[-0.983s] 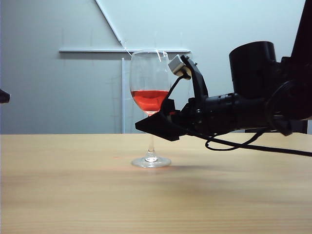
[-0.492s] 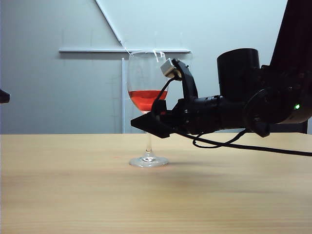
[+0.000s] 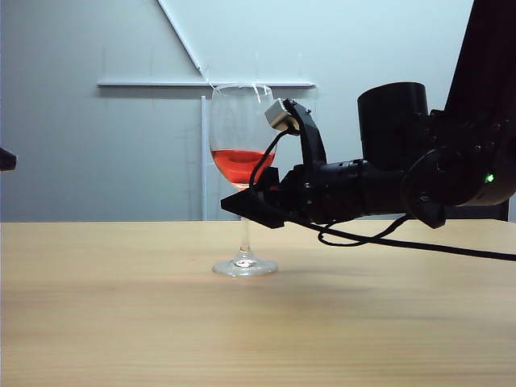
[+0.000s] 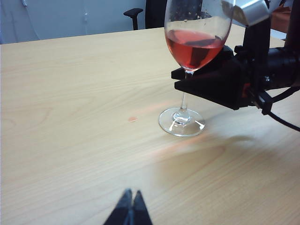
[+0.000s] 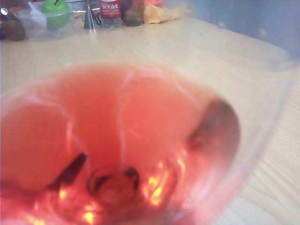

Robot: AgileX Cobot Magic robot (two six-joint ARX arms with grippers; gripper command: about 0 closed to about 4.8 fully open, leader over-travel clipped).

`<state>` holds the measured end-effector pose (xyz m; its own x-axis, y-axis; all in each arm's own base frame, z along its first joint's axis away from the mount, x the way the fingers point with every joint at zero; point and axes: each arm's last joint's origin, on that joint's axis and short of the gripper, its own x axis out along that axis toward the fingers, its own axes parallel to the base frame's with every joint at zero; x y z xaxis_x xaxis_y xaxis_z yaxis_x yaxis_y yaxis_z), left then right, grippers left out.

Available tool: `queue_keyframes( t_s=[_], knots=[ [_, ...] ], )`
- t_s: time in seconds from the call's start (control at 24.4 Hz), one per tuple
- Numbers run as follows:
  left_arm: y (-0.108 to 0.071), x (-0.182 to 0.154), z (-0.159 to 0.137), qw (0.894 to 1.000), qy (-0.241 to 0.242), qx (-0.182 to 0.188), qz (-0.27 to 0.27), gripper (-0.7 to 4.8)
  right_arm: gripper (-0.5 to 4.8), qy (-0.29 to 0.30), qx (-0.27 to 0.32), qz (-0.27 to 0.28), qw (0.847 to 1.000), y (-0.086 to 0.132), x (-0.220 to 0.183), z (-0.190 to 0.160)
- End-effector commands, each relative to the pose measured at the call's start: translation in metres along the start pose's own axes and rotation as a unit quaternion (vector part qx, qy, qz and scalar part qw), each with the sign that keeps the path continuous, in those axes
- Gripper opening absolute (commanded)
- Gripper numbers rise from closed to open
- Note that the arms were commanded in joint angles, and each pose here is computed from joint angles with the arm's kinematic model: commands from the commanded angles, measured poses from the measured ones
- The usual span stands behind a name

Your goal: Gently pick up the goblet, rotate it counterclockwise for two full turns (viewing from above), and then place it back on the table.

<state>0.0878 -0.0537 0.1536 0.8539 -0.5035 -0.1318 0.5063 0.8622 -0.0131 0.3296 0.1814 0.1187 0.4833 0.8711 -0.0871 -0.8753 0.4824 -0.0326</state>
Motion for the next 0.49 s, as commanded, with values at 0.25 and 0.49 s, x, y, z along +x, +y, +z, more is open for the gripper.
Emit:
queue_keyframes(
  t_s=[0.25,0.49],
  knots=[
    [0.0000,-0.0002,0.0026,1.000,-0.008,0.000,0.000,-0.05,1.43,-0.012,0.007,0.001,1.000,-0.0001,0.0008,0.0052],
    [0.0000,-0.0002,0.0026,1.000,-0.008,0.000,0.000,-0.05,0.80,-0.012,0.010,0.002,1.000,-0.0001,0.0008,0.0053]
  ],
)
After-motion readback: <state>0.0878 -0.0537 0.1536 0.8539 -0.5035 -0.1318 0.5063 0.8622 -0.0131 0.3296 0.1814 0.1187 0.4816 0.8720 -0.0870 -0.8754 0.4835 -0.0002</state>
